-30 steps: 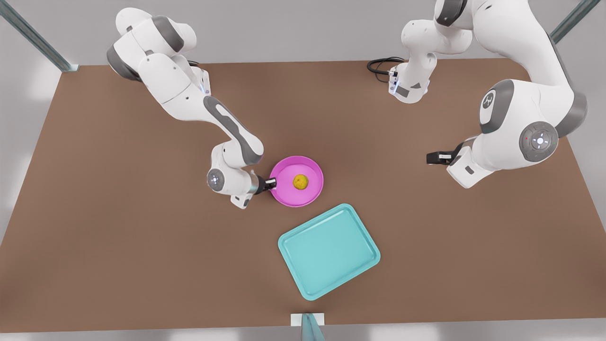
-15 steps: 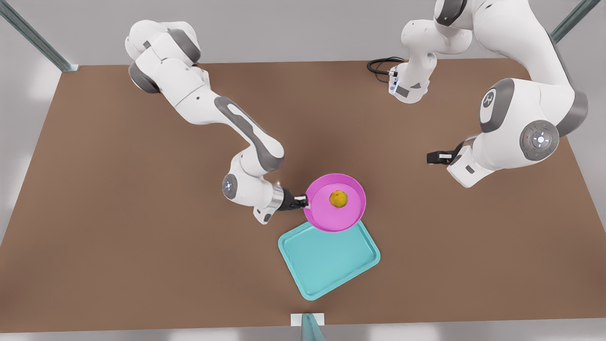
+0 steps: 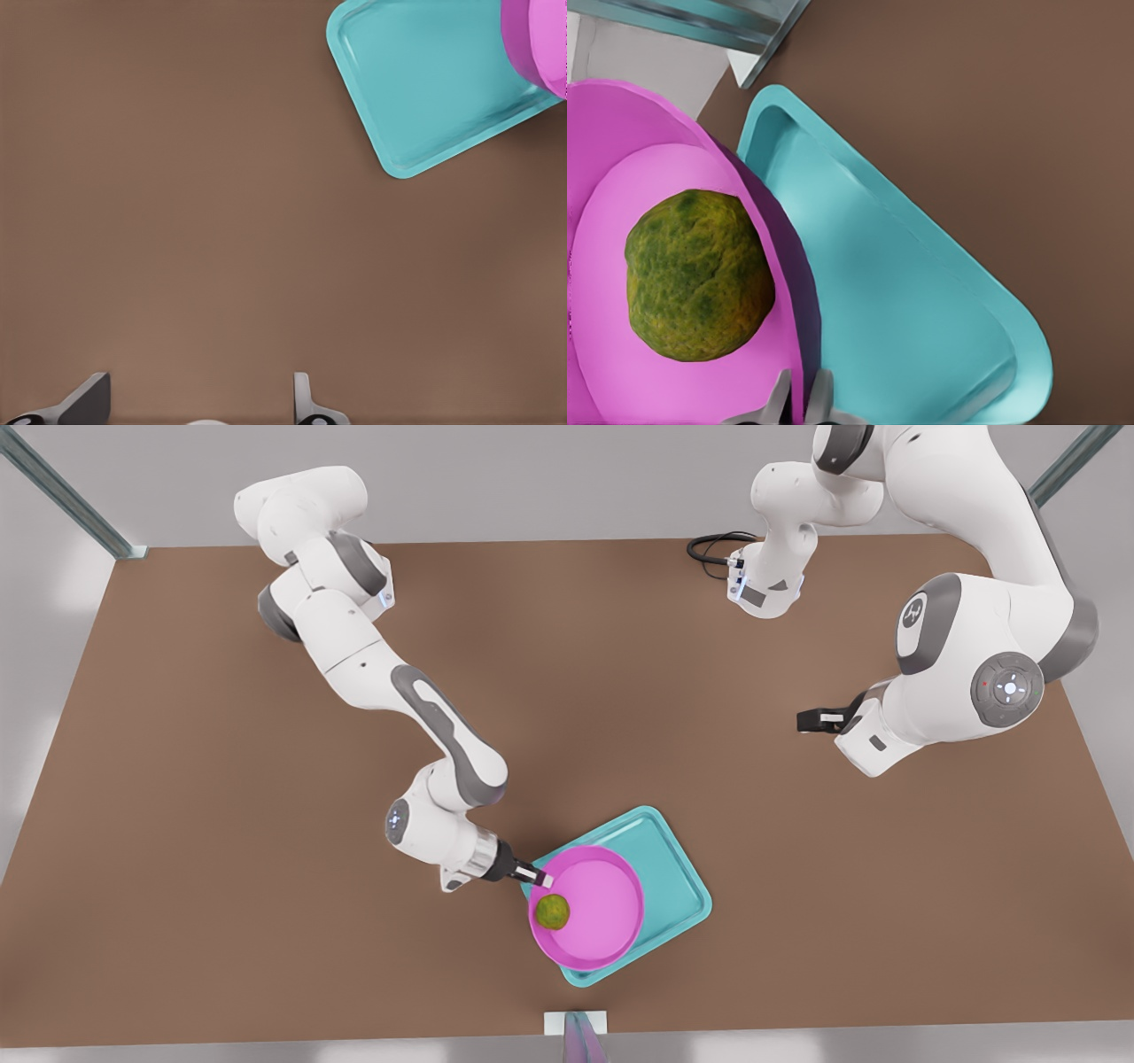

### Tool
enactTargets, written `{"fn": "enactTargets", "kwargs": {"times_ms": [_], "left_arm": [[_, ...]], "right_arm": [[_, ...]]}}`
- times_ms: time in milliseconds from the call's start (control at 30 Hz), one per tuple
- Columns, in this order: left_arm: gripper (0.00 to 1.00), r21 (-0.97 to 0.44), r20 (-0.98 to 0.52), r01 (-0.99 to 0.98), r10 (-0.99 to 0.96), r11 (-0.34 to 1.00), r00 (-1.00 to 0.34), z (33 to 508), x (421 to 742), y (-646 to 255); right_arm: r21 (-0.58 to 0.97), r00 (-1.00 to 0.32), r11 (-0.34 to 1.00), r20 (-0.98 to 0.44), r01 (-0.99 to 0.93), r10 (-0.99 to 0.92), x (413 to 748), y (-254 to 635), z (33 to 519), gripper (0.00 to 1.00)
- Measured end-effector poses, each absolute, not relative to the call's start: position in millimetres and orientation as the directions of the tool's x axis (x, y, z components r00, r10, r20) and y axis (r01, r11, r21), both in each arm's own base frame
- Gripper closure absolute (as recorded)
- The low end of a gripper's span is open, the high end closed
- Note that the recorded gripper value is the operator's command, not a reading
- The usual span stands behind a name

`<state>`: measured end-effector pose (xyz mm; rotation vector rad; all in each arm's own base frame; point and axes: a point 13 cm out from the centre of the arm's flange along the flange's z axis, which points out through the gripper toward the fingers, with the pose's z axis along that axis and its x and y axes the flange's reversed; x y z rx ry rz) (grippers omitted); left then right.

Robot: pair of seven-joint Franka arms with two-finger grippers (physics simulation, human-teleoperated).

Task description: Place the orange on the plate with the left arm and the plate on the tray with the right arm

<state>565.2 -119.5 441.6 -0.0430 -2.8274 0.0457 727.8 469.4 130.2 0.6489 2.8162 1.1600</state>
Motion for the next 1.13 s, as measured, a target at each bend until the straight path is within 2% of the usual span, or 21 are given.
{"fn": "enactTargets", "kwargs": {"times_ms": [233,267,300,400,533,633,700,800,867,967,1133], "left_arm": [[0.00,-0.035,0.304,0.022,0.032,0.999,-0.952,440,568,-119],[0.00,-0.035,0.302,0.022,0.032,0.999,-0.953,440,568,-119],[0.00,-0.034,0.300,0.022,0.032,0.999,-0.953,441,568,-119],[0.00,-0.034,0.296,0.022,0.031,0.999,-0.955,442,569,-120],[0.00,-0.032,0.293,0.021,0.030,0.999,-0.956,442,569,-120],[0.00,-0.032,0.293,0.021,0.030,0.999,-0.956,442,570,-120],[0.00,-0.033,0.296,0.023,0.032,0.999,-0.955,439,570,-121],[0.00,-0.035,0.294,0.020,0.030,0.999,-0.955,436,573,-120],[0.00,-0.036,0.291,0.018,0.028,0.999,-0.956,436,574,-120],[0.00,-0.036,0.279,0.018,0.027,0.999,-0.960,441,574,-119],[0.00,-0.027,0.221,0.009,0.014,1.000,-0.975,464,576,-109]], "right_arm": [[0.669,-0.892,0.614,0.177,0.419,0.416,718,487,128,0.79],[0.666,-0.888,0.611,0.183,0.427,0.421,717,488,127,0.07],[0.665,-0.885,0.608,0.188,0.434,0.426,717,488,127,0.00],[0.665,-0.878,0.598,0.199,0.448,0.436,716,491,135,0.00],[0.651,-0.881,0.614,0.200,0.447,0.429,701,478,187,0.00],[0.535,-0.897,0.723,0.210,0.438,0.388,719,364,217,0.00],[0.447,-0.913,0.797,0.208,0.407,0.350,724,276,268,0.00],[0.239,-0.961,0.931,0.092,0.276,0.261,648,200,398,0.00],[0.117,-0.970,0.963,0.031,0.242,0.240,609,159,455,0.00],[0.007,-0.968,0.968,0.019,0.250,0.250,574,109,491,0.00],[-0.078,-0.972,0.973,0.081,0.216,0.222,542,88,496,0.00]]}}
